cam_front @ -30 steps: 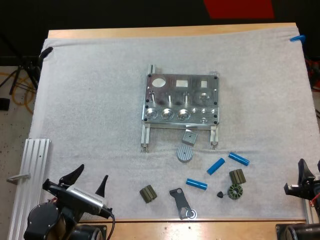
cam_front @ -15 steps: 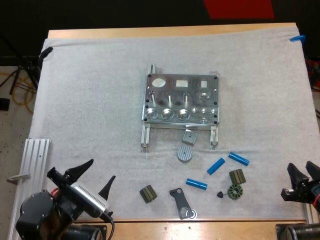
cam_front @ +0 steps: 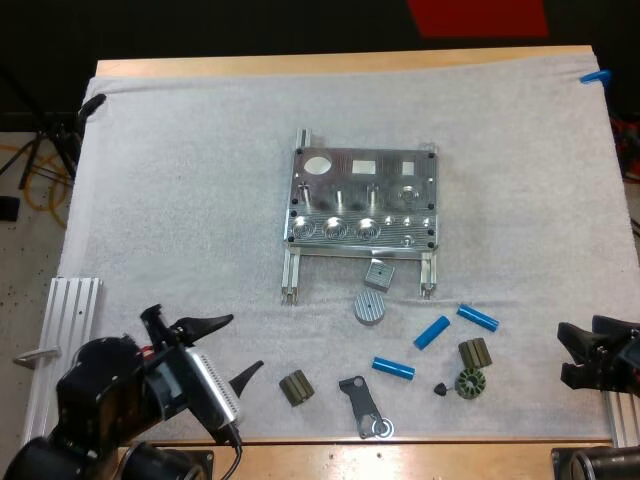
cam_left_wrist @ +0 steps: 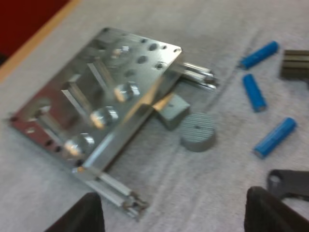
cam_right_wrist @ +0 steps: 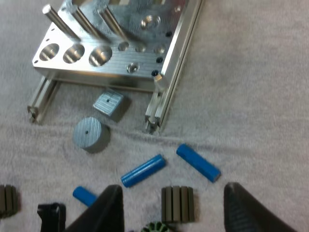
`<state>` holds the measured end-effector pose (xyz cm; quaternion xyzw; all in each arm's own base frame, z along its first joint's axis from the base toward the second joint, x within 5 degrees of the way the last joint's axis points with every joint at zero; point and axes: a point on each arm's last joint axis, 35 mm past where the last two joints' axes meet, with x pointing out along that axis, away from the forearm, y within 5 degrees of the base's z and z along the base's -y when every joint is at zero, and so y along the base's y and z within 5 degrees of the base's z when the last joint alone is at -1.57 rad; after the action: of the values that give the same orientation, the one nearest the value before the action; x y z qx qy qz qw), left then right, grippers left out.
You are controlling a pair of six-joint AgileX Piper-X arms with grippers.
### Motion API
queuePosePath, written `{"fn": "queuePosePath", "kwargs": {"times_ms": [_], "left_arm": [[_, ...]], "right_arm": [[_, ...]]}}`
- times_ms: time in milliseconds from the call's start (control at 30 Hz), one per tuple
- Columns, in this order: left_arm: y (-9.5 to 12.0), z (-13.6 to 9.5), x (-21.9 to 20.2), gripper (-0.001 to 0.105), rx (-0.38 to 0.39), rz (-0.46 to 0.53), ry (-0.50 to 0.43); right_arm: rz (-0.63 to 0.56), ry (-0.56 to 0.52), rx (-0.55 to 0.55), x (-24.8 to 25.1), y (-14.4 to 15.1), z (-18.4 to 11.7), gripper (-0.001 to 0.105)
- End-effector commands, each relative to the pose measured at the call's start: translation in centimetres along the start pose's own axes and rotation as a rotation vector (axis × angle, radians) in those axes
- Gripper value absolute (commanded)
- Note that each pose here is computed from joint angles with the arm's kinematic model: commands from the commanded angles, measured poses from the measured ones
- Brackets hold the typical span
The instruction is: Load cells from right to left
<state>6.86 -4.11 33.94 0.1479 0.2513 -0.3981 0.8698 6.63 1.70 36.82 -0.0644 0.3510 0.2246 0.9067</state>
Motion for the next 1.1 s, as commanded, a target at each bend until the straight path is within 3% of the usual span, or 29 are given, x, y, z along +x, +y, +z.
{"fn": "queuePosePath", "kwargs": {"times_ms": [0, 167, 533, 767, 1067], "left_arm": [[-0.1, 0.4, 0.2, 0.06, 0.017, -0.034, 0.004], [-0.4, 1.2, 1.6, 0.06, 0.097, -0.141, 0.048], [-2.5, 2.9, 6.0, 0.06, 0.248, -0.375, 0.105], [-3.9, 3.8, 9.6, 0.06, 0.319, -0.459, 0.12], [-4.4, 3.1, 14.8, 0.06, 0.445, -0.52, 0.224]], "right_arm": [[0.02, 0.02, -0.015, -0.4, 0.1, 0.3, 0.047], [0.054, 0.084, -0.006, -0.8, 0.2, 0.9, 0.047], [0.258, 0.136, 0.049, -0.2, 0.4, 1.6, 0.047], [0.305, 0.168, 0.034, 0.6, 0.4, 2.0, 0.047], [0.394, 0.256, -0.02, 2.6, 0.9, 2.7, 0.047]]}}
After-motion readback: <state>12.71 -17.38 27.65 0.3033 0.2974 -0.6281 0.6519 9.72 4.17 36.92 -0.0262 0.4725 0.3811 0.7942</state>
